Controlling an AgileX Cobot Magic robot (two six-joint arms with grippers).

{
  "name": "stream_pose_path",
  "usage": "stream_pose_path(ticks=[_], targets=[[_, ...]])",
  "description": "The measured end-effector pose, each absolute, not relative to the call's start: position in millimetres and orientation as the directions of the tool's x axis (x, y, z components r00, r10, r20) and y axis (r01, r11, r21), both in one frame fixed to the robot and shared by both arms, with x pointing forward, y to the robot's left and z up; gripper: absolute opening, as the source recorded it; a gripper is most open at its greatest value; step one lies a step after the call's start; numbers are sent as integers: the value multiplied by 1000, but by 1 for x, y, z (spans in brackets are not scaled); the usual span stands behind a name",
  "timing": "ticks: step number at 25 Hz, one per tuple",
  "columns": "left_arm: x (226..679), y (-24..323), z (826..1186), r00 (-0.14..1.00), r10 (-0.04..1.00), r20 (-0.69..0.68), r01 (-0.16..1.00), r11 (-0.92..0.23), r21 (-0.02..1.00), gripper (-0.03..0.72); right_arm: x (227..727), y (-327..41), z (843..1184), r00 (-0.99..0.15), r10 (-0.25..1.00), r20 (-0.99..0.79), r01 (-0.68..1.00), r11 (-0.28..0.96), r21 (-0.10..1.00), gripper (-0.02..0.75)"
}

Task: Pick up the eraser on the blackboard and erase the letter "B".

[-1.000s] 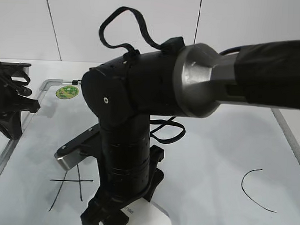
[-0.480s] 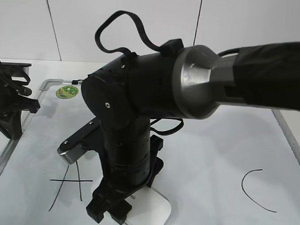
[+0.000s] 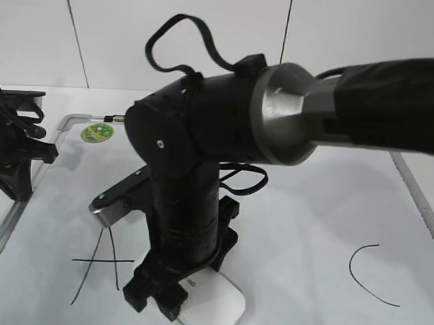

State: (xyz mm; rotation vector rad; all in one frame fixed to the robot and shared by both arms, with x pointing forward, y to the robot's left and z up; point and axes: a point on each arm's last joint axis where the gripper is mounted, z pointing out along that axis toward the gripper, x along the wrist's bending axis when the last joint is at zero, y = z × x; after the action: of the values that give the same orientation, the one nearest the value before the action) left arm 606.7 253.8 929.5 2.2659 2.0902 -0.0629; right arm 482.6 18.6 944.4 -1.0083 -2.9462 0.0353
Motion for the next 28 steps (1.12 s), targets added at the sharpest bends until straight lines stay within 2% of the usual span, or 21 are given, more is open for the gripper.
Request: stream_pose_path(ticks=[10, 17, 28], targets=[[607, 254, 930, 83, 994, -69, 996, -81, 23, 25, 529, -3, 944, -670, 740, 53, 742, 671, 16, 552], [607, 254, 930, 83, 994, -69, 996, -81, 23, 25, 572, 3, 946, -630, 775, 50, 776, 630, 10, 552], [608, 254, 930, 84, 994, -69, 996, -83, 24, 25, 575, 8, 947, -636, 767, 88, 769, 639, 0, 552]])
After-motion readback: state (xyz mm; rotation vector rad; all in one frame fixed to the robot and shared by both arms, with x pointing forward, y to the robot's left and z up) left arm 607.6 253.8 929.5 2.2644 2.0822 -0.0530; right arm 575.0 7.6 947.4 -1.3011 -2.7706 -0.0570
